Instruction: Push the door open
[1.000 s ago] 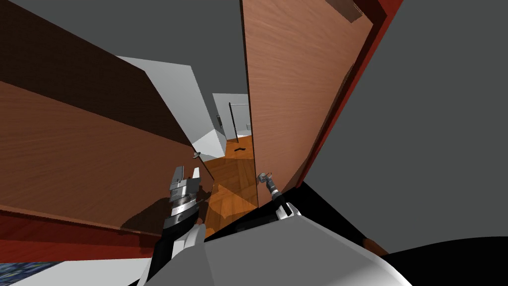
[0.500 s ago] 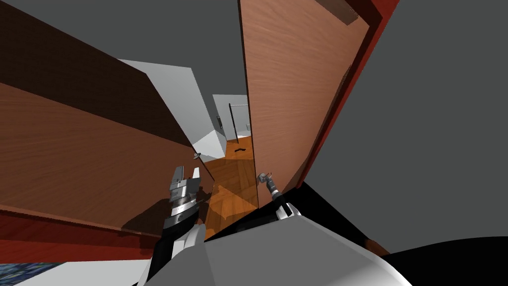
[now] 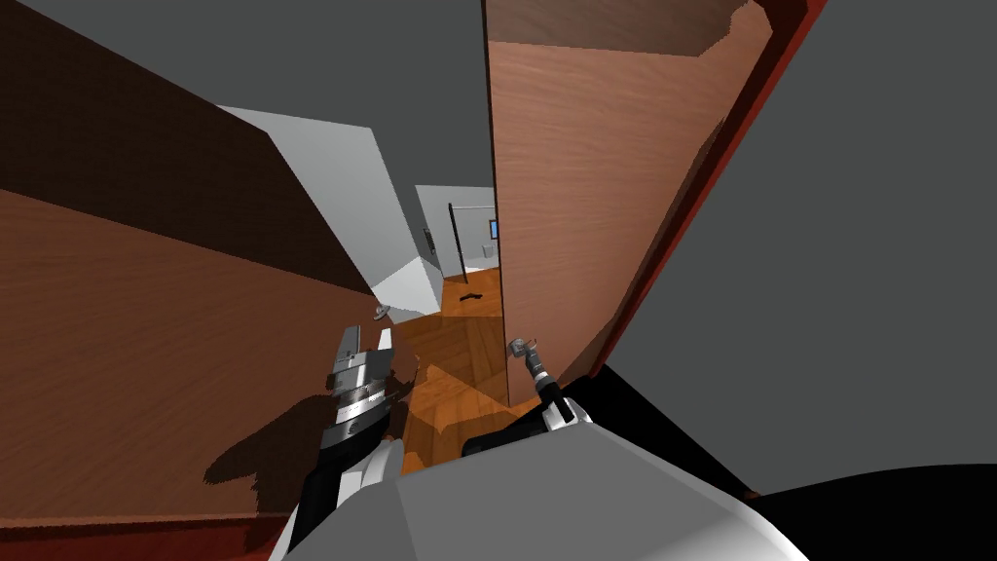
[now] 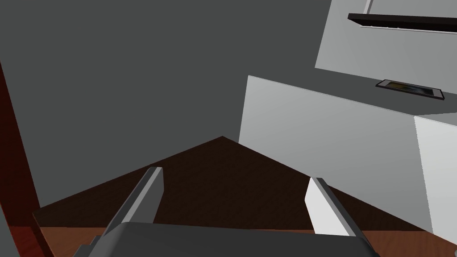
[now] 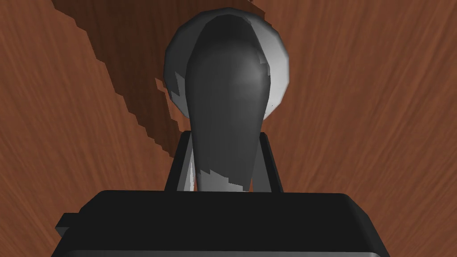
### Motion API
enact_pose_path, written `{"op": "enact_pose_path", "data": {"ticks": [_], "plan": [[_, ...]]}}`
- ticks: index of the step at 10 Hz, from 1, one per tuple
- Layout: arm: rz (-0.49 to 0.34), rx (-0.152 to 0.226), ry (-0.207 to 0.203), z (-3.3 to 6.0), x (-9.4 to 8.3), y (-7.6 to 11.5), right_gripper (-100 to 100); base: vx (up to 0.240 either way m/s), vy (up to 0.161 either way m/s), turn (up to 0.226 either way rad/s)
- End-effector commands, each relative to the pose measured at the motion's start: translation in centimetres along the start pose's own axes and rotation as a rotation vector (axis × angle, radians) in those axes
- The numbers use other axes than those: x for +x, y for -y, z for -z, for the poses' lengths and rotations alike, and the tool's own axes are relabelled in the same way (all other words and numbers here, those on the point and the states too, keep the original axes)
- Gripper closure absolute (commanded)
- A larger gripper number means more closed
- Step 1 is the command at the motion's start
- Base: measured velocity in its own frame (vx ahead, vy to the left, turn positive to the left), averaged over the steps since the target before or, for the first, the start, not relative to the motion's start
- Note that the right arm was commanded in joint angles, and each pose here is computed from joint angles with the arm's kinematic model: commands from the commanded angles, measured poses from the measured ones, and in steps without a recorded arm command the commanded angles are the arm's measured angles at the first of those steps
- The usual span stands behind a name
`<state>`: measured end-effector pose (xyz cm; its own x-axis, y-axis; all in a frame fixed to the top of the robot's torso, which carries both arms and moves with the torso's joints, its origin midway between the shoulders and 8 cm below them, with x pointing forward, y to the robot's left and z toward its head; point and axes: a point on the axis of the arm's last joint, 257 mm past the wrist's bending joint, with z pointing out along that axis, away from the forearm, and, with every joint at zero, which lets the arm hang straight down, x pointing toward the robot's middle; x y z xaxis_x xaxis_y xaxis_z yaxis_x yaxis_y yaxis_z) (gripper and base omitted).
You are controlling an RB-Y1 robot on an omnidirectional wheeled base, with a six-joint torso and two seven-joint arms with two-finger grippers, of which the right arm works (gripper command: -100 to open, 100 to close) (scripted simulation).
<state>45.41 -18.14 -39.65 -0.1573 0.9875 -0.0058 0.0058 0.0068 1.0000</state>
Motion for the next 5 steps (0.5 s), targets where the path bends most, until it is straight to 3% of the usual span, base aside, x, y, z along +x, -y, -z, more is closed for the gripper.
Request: {"op": "enact_pose_path", "data": {"ticks": [1,5], "plan": [[0.008,-0.015,0.019,-0.18,-1.4,-0.8,100,0.139,0.060,-0.004],[0.014,-0.014,0.078,-0.15,-4.0,-0.8,100,0.140,0.083,-0.054]]}}
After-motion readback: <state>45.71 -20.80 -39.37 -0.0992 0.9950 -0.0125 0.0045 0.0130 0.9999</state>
